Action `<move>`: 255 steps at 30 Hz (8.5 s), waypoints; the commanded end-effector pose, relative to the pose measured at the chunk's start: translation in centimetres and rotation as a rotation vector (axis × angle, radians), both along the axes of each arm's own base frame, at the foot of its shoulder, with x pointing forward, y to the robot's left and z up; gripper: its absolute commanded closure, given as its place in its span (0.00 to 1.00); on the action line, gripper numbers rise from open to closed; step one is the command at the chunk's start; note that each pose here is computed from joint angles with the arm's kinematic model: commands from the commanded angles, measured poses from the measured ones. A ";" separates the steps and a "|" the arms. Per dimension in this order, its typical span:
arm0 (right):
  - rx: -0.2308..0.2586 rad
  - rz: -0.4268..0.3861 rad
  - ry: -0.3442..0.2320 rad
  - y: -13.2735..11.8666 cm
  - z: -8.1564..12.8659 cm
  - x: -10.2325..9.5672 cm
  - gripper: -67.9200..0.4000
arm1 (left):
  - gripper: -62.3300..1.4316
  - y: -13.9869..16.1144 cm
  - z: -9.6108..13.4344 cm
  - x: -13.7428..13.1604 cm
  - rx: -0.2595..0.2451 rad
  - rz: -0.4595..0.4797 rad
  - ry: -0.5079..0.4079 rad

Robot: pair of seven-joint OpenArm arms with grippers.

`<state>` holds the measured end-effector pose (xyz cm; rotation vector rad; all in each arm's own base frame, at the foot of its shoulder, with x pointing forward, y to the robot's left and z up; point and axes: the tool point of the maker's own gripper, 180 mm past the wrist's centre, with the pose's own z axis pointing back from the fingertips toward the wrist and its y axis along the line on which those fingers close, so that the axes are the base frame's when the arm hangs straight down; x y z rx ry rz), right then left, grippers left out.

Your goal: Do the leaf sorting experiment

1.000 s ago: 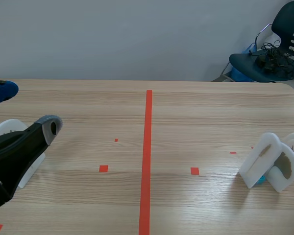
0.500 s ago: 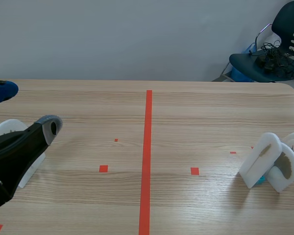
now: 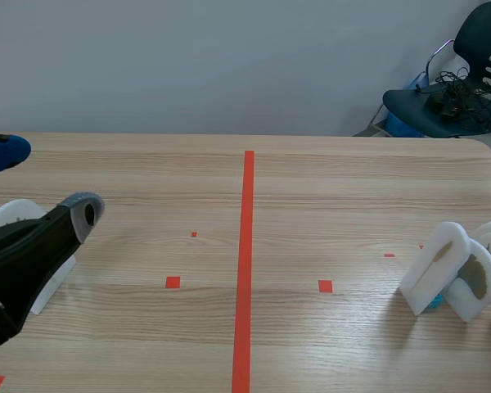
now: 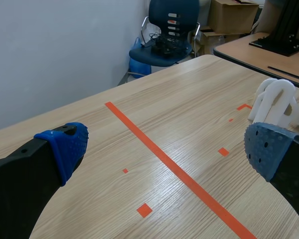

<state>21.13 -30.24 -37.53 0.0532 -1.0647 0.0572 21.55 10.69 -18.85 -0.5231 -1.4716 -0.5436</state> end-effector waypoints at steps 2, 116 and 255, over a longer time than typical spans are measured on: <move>-0.012 -0.004 -0.058 0.2 1.3 1.4 0.90 | 0.00 -0.2 0.7 0.1 -0.023 -0.006 -0.021; 0.004 0.495 -0.419 15.4 20.2 4.0 0.00 | 0.87 -11.3 -16.3 7.6 0.109 -0.152 0.101; -0.002 0.493 -0.402 15.4 19.9 4.0 0.00 | 0.73 -10.6 -17.0 4.2 0.039 -0.163 0.145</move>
